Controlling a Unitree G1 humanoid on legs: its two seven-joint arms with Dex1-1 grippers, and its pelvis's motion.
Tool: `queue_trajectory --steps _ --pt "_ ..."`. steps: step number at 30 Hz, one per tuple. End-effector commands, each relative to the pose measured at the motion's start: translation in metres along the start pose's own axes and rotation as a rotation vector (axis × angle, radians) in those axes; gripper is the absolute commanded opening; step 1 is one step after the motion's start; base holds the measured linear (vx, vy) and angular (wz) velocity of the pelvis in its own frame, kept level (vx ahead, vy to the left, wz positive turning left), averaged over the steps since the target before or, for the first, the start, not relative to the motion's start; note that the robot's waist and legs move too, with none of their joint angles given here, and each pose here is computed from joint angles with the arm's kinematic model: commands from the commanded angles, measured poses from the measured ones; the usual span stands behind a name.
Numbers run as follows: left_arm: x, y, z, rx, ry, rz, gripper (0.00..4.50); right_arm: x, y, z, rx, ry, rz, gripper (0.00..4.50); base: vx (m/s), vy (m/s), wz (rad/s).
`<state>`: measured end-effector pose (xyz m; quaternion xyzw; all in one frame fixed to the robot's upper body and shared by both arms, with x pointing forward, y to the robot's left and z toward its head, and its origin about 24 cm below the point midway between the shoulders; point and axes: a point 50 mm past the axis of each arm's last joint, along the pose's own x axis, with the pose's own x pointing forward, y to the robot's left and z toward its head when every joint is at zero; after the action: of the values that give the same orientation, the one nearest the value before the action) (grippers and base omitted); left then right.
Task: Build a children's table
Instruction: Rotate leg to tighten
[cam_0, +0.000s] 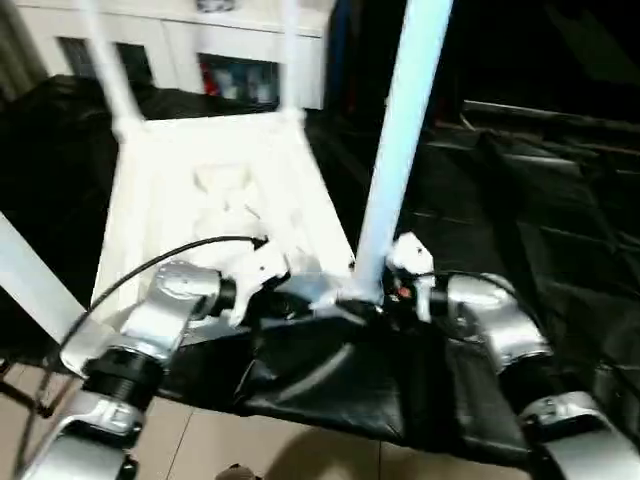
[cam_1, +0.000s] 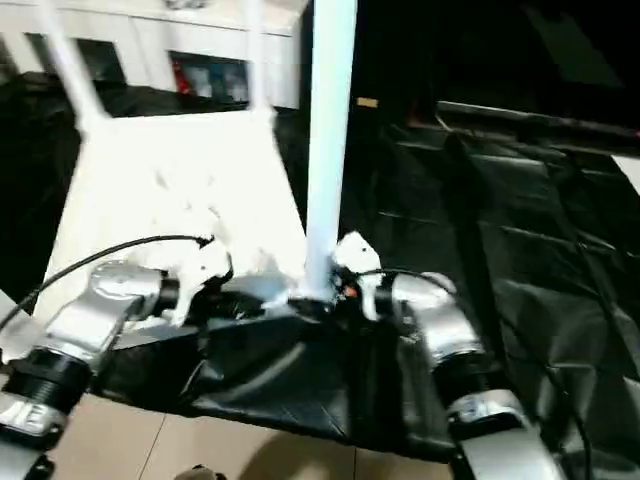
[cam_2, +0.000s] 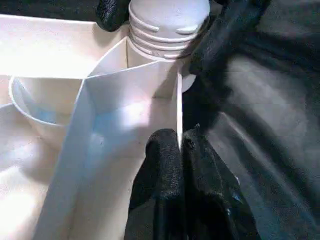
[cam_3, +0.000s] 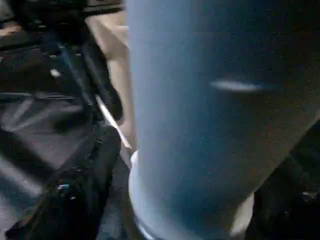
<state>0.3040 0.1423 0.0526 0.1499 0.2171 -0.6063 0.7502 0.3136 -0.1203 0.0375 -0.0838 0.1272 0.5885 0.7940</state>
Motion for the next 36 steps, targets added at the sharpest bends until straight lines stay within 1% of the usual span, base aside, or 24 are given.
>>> queue_trajectory --steps 1,3,5,9,12,13,14,15,16,17,18,19,21,22,24,25,26,27,30,31,32,34,35,36 --pt "0.009 -0.007 0.004 0.027 -0.011 -0.063 0.0 0.011 0.01 0.005 -0.023 0.013 0.131 3.3 0.0 0.0 0.0" --pt "0.007 -0.007 0.004 0.028 -0.007 -0.07 0.0 0.01 0.011 0.004 -0.03 0.025 0.158 3.21 0.0 0.0 0.0" --pt "0.005 -0.006 0.004 0.028 -0.004 -0.076 0.0 0.009 0.011 0.004 -0.035 0.035 0.18 2.96 0.0 0.0 0.0" --pt "0.004 -0.004 0.004 0.025 -0.006 -0.067 0.0 0.01 0.012 0.005 -0.033 0.027 0.186 2.78 0.0 0.0 0.0" --pt "0.008 0.001 0.006 0.009 -0.022 0.006 0.0 0.014 0.013 0.003 -0.025 0.009 0.142 2.73 0.0 0.0 0.0" --pt "0.01 0.003 0.007 0.003 -0.028 0.04 0.0 0.016 0.013 0.002 -0.023 0.006 0.105 2.71 0.0 0.0 0.0" --pt "0.016 0.006 0.008 -0.013 -0.038 0.097 0.0 0.023 0.009 -0.001 -0.003 0.004 -0.021 2.7 0.0 0.0 0.0" --pt "0.016 0.006 0.008 -0.013 -0.038 0.097 0.0 0.023 0.009 -0.001 -0.003 0.004 -0.021 2.69 0.0 0.0 0.0" --pt "0.021 0.007 0.01 -0.029 -0.042 0.146 0.0 0.029 0.006 -0.003 0.035 0.0 -0.14 2.69 0.0 0.0 0.0" --pt "0.021 0.007 0.01 -0.029 -0.042 0.146 0.0 0.029 0.006 -0.003 0.035 0.0 -0.14 2.69 0.0 0.0 0.0" --pt "0.03 0.008 0.011 -0.047 -0.042 0.198 0.0 0.037 0.003 -0.005 0.096 -0.017 -0.277 2.69 0.0 0.0 0.0" --pt "0.03 0.008 0.011 -0.047 -0.042 0.198 0.0 0.037 0.003 -0.005 0.096 -0.017 -0.277 2.69 0.0 0.0 0.0" --pt "0.05 0.006 0.015 -0.077 -0.049 0.294 0.0 0.054 0.005 -0.007 0.162 -0.018 -0.45 2.69 0.0 0.0 0.0" --pt "0.057 0.006 0.018 -0.086 -0.053 0.331 0.0 0.06 0.008 -0.008 0.169 -0.014 -0.49 2.69 0.0 0.0 0.0" --pt "0.066 0.004 0.022 -0.083 -0.058 0.36 0.0 0.069 0.013 -0.003 0.133 -0.023 -0.491 2.69 0.0 0.0 0.0" --pt "0.068 0.003 0.024 -0.077 -0.065 0.351 0.0 0.071 0.014 0.0 0.092 -0.028 -0.48 2.69 0.0 0.0 0.0" --pt "0.07 0.003 0.027 -0.063 -0.073 0.347 0.0 0.071 0.014 0.002 0.083 -0.051 -0.479 2.69 0.0 0.0 0.0" --pt "0.07 0.003 0.027 -0.055 -0.074 0.348 0.0 0.07 0.014 0.003 0.095 -0.068 -0.48 3.25 0.0 0.0 0.0" --pt "0.07 0.001 0.027 -0.049 -0.077 0.328 0.0 0.067 0.012 0.005 0.131 -0.108 -0.477 3.45 0.0 0.0 0.0" --pt "0.066 0.0 0.025 -0.034 -0.079 0.296 0.0 0.058 0.009 0.005 0.121 -0.117 -0.463 3.69 0.0 0.0 0.0" --pt "0.066 0.0 0.025 -0.034 -0.079 0.296 0.0 0.058 0.009 0.005 0.121 -0.117 -0.463 3.69 0.0 0.0 0.0" --pt "0.056 -0.001 0.021 -0.011 -0.083 0.259 0.0 0.044 0.001 0.005 0.071 -0.1 -0.429 3.85 0.0 0.0 0.0" --pt "0.056 -0.001 0.021 -0.011 -0.083 0.259 0.0 0.044 0.001 0.005 0.071 -0.1 -0.429 3.85 0.0 0.0 0.0" --pt "0.049 -0.002 0.02 0.008 -0.097 0.215 0.0 0.036 -0.002 0.005 0.03 -0.078 -0.388 3.85 0.0 0.0 0.0"
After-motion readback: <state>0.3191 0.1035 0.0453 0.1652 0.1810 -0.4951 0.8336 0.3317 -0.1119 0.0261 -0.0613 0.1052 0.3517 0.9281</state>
